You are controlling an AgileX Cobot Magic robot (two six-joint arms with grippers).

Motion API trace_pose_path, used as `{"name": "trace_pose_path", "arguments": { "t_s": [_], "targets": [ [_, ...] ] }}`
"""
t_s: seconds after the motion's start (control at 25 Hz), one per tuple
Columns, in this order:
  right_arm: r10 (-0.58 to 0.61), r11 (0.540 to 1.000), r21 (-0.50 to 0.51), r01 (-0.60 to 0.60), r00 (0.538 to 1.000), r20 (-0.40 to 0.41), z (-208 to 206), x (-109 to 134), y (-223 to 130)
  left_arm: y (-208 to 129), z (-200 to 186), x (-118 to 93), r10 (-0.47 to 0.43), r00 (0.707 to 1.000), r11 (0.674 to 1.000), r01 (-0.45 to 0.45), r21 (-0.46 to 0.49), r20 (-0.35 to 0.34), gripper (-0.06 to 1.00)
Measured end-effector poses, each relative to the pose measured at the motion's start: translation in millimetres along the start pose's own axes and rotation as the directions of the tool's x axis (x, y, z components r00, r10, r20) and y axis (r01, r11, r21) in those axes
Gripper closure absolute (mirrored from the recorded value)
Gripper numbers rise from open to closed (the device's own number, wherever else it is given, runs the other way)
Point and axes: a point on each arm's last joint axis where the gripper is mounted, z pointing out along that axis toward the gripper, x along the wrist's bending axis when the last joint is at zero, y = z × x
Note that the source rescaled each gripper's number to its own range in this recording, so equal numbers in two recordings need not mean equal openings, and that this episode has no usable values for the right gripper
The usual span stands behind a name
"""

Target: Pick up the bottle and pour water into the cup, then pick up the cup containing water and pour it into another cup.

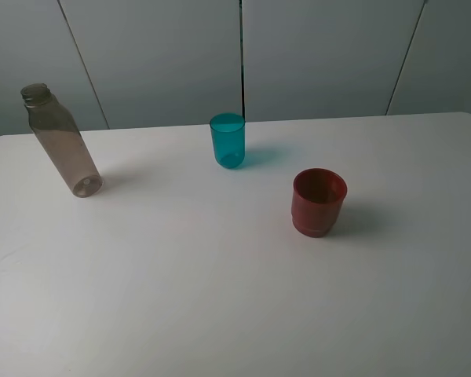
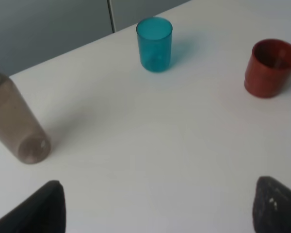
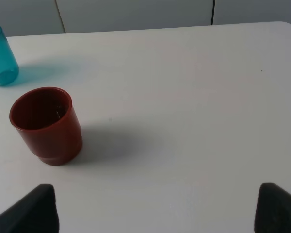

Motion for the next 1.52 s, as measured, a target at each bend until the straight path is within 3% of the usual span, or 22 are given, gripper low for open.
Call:
{"name": "trace_pose_path", "arguments": {
  "t_s": [0.16, 0.36, 0.56, 0.76, 0.88, 1.08, 1.52],
  "targets": [
    [0.0, 1.0, 0.0, 0.0, 1.0, 0.0, 0, 0, 0, -24, -28, 4, 0.047, 0.999, 0.999, -0.047, -0.016, -0.001, 0.01],
    [0.0, 1.0, 0.0, 0.0, 1.0, 0.0, 0, 0, 0, -45, -36, 5, 0.08, 0.997, 0.995, -0.081, -0.061, -0.018, 0.01],
    [0.0, 1.0, 0.0, 0.0, 1.0, 0.0, 0, 0, 0, -72, -29, 0, 0.013, 0.991, 0.997, -0.023, -0.079, -0.132, 0.01],
    [0.0, 1.0, 0.0, 0.0, 1.0, 0.0, 0, 0, 0, -89, -21, -11, -0.067, 0.96, 0.996, 0.046, -0.083, -0.273, 0.01],
    [0.0, 1.0, 0.0, 0.0, 1.0, 0.0, 0, 0, 0, -89, -11, -16, -0.081, 0.945, 0.994, 0.054, -0.092, -0.317, 0.01],
    [0.0, 1.0, 0.0, 0.0, 1.0, 0.0, 0, 0, 0, -95, 6, -21, -0.14, 0.933, 0.99, 0.12, -0.08, -0.332, 0.01],
    [0.001, 1.0, 0.0, -0.001, 1.0, -0.002, 0, 0, 0, -94, 7, -23, -0.144, 0.933, 0.989, 0.123, -0.084, -0.329, 0.01]
  ]
}}
